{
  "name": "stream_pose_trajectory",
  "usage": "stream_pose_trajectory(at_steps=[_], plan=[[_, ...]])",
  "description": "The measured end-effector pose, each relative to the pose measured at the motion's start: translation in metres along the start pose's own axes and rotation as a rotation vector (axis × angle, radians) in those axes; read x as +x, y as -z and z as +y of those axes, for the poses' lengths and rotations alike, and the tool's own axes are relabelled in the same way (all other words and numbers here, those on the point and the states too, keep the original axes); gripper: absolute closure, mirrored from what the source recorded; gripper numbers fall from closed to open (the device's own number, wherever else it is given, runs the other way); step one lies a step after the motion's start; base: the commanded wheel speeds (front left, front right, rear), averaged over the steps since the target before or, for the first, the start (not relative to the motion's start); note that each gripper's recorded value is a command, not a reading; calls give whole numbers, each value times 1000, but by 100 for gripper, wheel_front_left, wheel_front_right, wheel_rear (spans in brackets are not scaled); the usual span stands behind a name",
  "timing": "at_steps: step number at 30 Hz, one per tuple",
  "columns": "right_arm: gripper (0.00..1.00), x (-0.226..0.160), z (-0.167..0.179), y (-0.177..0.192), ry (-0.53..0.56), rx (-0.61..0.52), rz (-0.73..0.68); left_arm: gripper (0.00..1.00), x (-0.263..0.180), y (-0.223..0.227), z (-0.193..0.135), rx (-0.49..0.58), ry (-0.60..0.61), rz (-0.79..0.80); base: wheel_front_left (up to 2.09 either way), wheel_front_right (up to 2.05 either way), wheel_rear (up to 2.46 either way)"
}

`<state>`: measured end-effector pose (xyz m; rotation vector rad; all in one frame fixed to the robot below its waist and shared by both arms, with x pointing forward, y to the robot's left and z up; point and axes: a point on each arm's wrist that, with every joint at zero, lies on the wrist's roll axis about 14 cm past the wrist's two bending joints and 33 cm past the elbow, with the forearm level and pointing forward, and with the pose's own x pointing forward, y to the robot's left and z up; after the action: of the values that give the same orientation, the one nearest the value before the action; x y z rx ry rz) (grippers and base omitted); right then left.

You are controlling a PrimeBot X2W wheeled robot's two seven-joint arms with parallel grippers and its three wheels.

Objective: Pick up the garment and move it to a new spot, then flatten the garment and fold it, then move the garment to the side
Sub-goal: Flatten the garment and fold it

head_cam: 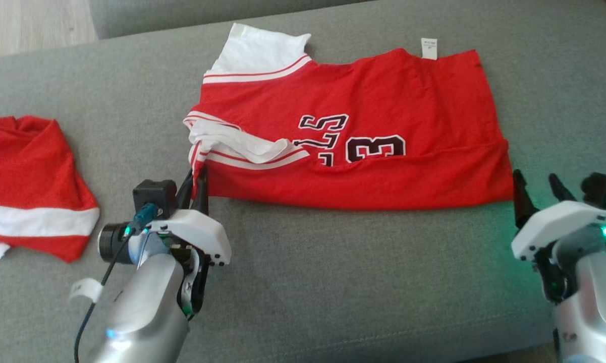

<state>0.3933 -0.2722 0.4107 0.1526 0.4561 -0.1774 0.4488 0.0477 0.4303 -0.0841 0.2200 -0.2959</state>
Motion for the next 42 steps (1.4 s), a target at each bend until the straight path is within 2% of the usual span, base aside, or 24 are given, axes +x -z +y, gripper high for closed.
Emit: stream_pose_trajectory(at_steps=[14, 15, 16, 26, 36, 42], plan=[[0, 30, 4, 34, -7, -39, 179, 100, 0, 15, 10, -13, -13, 31, 0, 0, 0], [62, 31, 4, 37, -8, -36, 192, 100, -1, 15, 11, -13, -15, 32, 0, 0, 0], [100, 32, 6, 37, -11, -32, 196, 100, -1, 16, 11, -13, -16, 32, 0, 0, 0], [100, 35, 15, 25, -50, -30, 148, 100, -2, 11, 18, 6, -27, 22, 0, 0, 0], [100, 25, 18, -10, -91, -65, 62, 100, -11, -7, 32, 40, -54, -17, 0, 0, 0], [100, 13, 14, -13, -103, -93, 90, 100, -24, -1, 31, 61, -40, 14, 0, 0, 0]])
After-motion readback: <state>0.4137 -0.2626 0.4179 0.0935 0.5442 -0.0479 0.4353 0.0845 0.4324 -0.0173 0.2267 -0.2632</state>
